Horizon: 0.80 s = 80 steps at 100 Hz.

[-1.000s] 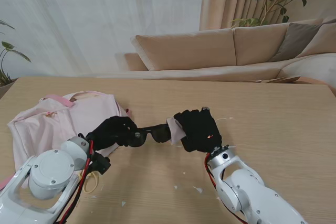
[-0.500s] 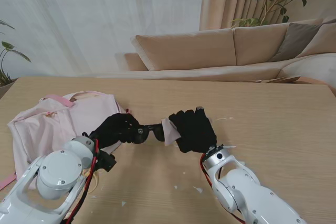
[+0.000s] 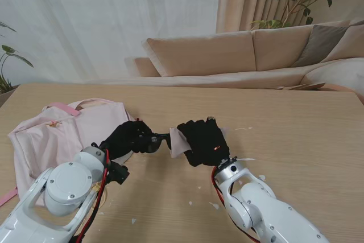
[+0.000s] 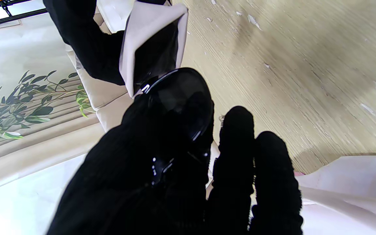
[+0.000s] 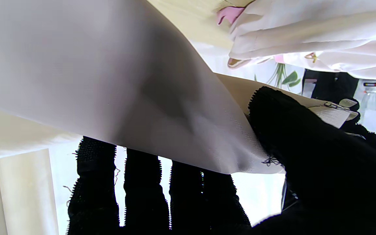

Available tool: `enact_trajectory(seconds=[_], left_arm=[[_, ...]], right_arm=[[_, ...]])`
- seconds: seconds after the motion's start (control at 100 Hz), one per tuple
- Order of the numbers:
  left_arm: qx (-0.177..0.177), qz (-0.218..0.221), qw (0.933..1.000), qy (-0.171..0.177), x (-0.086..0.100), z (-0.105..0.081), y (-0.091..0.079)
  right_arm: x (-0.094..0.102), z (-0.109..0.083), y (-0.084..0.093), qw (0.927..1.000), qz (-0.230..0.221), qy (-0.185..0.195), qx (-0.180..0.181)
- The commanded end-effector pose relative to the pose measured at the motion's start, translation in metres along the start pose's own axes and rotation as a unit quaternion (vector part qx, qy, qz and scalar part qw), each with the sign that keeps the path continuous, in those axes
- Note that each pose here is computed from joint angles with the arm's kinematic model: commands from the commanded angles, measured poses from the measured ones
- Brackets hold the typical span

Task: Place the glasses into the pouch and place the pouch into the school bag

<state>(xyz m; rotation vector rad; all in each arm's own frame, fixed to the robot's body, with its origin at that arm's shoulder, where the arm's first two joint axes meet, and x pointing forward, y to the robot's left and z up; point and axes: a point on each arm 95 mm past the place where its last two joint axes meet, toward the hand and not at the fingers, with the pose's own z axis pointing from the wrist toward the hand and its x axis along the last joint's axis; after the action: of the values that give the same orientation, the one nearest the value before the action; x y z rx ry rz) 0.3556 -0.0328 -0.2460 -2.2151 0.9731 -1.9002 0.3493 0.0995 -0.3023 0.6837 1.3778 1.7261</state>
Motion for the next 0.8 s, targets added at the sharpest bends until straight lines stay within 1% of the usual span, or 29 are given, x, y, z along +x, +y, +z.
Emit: enact_trajectory(seconds=[0.0, 0.21, 0.57, 0.79], left_arm=[[-0.016, -0.008, 0.9998, 0.005, 0.0018, -0.0007, 0.0080], [-0.020, -0.010, 0.9997, 0.008, 0.0027, -0.0003, 0.0085], [-0.027, -0.012, 0.9995, 0.010, 0.0051, 0.0006, 0.0117], [-0.030, -0.016, 0.9994, 0.009, 0.0033, -0.0017, 0.0091]], right_arm=[[0.0095, 0.0036, 0.0030, 0.9999, 0.012, 0.009, 0.000], [0.0122, 0.0054, 0.0028, 0.9996, 0.026, 0.011, 0.003], [0.0174, 0.0089, 0.0027, 0.9987, 0.049, 0.013, -0.005], [0.0157, 0.0087, 0.0024, 0.9988, 0.048, 0.009, -0.007]])
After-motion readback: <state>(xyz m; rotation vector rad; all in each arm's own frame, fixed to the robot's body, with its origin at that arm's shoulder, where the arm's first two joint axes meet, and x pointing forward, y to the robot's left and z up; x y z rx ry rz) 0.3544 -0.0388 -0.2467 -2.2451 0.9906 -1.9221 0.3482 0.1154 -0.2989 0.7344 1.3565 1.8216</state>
